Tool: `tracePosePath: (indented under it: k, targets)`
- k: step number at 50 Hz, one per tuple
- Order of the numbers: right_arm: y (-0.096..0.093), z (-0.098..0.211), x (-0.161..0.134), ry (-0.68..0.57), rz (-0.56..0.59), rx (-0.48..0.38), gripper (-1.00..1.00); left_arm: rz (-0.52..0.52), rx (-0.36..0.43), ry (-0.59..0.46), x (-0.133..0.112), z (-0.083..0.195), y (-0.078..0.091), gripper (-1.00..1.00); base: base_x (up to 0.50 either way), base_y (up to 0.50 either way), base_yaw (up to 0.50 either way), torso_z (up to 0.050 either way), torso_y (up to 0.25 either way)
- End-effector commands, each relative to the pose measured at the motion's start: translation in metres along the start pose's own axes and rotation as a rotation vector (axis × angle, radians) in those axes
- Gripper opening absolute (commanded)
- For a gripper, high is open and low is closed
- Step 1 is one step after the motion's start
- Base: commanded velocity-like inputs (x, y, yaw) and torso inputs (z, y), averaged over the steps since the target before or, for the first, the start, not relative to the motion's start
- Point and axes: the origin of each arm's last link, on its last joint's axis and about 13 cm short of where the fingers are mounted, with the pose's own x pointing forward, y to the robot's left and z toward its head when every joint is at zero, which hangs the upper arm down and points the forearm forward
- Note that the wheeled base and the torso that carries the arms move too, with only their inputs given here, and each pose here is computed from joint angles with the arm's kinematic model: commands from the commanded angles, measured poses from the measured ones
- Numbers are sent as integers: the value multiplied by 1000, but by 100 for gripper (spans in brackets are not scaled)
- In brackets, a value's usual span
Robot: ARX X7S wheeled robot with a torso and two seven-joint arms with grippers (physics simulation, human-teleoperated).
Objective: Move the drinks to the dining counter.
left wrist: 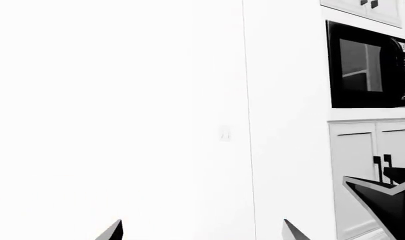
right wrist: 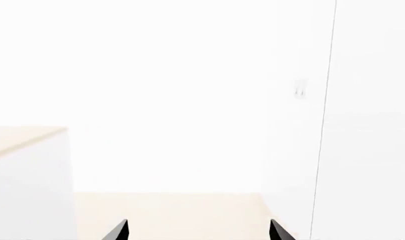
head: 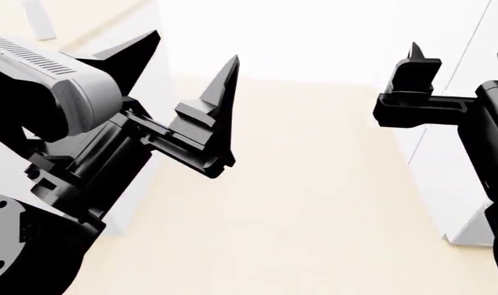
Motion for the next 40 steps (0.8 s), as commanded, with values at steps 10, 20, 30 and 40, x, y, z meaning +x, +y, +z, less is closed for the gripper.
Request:
tracePosePath:
  k: [10,20,30,40]
  targets:
    - [0,1,1,1,-3,-7,100,-3,2,1,0,2,0,100,-130,-518,0,0,0]
    - [2,1,1,-2,-1,-12,100,-3,3,-6,0,3,-1,100,-158,-521,0,0,0]
    - [0,0,1,-1,-11,-10,100,-1,3,-4,1,3,0,100,-157,-521,0,0,0]
    - [1,-1,0,-1,-6,-13,100,-4,2,-1,0,1,-1,100,-157,-521,0,0,0]
